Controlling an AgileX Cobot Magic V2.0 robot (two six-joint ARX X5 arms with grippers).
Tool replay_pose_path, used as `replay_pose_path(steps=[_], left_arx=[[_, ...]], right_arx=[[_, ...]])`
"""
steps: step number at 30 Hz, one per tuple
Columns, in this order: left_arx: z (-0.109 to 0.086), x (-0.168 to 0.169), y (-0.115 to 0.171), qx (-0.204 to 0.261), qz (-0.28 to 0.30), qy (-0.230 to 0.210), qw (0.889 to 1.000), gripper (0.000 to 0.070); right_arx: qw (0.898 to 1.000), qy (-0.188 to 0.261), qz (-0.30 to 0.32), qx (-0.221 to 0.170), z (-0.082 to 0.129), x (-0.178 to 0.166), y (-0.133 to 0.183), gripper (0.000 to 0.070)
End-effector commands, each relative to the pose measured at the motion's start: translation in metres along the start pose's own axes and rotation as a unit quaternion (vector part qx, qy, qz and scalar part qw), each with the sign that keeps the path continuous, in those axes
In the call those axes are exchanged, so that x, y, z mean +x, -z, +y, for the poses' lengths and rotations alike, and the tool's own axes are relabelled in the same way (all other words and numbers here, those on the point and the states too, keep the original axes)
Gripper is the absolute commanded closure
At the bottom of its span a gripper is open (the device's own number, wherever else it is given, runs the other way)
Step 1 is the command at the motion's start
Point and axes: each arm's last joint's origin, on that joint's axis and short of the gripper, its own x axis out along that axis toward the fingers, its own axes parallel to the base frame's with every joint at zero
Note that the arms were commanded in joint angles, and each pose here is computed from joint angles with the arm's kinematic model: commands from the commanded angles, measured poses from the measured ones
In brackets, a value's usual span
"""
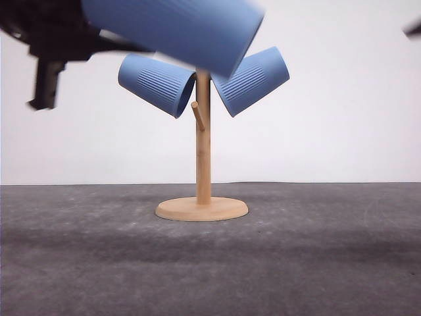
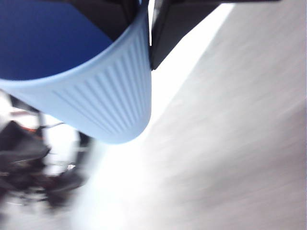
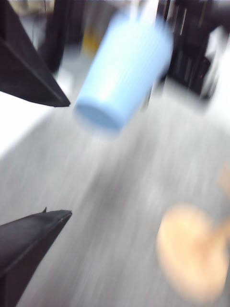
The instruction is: Place three cups
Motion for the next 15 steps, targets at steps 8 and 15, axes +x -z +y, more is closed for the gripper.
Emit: replay_pose_path(steps=[8, 15], left_arx=[[-0.019, 0.019, -0.005, 0.037, 0.039, 0.100, 0.994, 0.0691], [-0.030, 0.034, 0.002, 0.052, 0.076, 0.127, 0.988, 0.0691]], right_arx=[[0.985, -0.137, 0.063, 0.082, 0.004, 0.015, -0.014, 0.0121], [0.965, -0.214, 0.134, 0.069, 0.008, 0.030, -0.011, 0.0121]])
